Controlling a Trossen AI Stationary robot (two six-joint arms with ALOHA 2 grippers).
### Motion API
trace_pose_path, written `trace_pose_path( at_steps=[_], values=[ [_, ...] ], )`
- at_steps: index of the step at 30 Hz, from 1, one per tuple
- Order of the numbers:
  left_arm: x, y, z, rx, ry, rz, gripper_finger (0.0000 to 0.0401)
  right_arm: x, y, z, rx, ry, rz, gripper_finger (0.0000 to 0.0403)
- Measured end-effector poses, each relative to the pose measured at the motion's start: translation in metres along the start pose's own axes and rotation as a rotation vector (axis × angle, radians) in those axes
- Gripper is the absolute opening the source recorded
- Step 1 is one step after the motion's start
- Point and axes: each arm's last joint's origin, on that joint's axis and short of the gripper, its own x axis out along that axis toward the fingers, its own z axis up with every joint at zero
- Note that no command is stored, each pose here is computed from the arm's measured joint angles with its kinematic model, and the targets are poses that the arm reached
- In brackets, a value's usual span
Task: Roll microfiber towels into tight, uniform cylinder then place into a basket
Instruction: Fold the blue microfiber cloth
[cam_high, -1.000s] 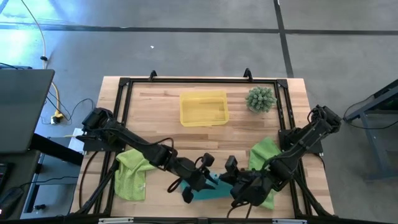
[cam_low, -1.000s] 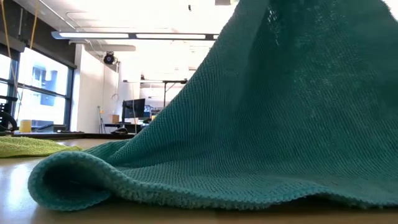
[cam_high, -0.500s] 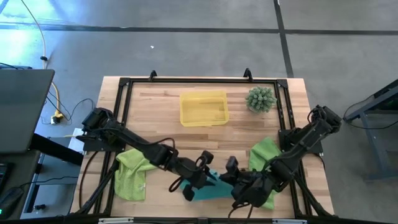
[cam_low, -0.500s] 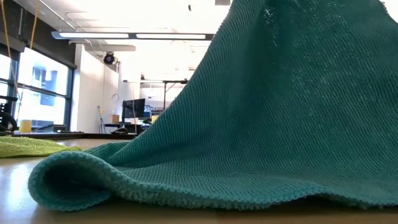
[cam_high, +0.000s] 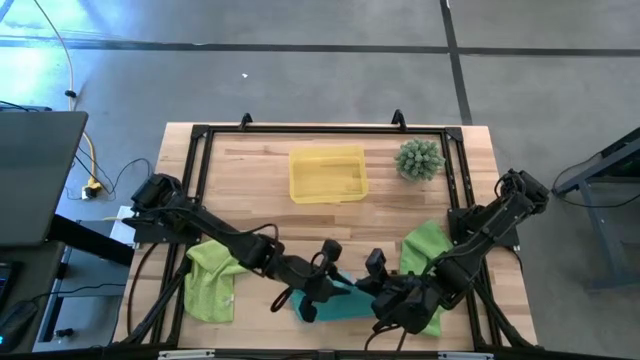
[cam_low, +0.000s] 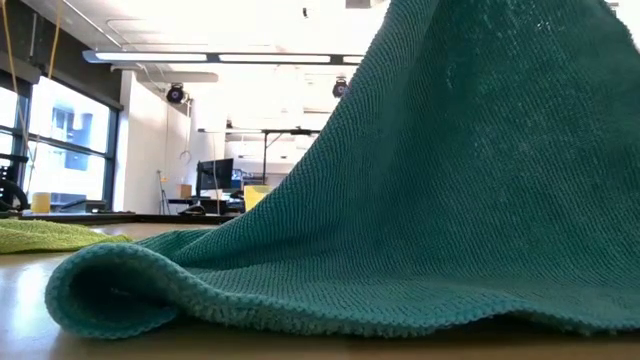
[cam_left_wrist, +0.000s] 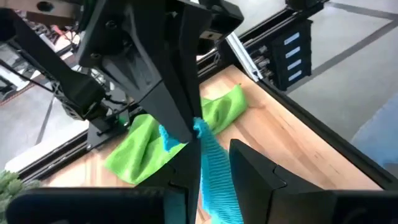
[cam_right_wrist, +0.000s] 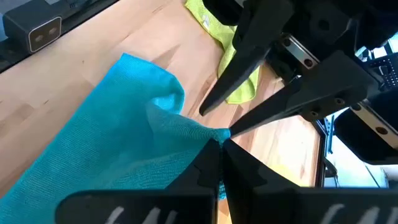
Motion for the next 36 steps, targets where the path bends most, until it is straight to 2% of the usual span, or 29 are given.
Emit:
trace_pose_path(
  at_steps=[9, 13, 20, 27, 36],
  values=[
    [0.0, 0.003, 0.0, 0.004, 0.005, 0.026, 0.0076, 0.0, 0.0, 0.0, 0.004, 0.0, 0.0, 0.0],
    [0.001, 0.003, 0.0, -0.013, -0.006, 0.001, 0.0076, 0.0, 0.0, 0.0, -0.022, -0.003, -0.001, 0.0],
    [0.011, 0.0, -0.009, -0.056, -0.004, -0.098, 0.0076, 0.0, -0.003, 0.001, -0.072, 0.012, -0.087, 0.0],
    [0.015, -0.009, -0.02, -0.064, 0.065, -0.172, 0.0076, 0.0, -0.003, 0.0, -0.077, 0.025, -0.103, 0.0],
    [0.01, -0.029, -0.023, -0.114, 0.126, -0.352, 0.0076, 0.0, -0.006, -0.003, -0.133, 0.093, -0.213, 0.0]
  ],
)
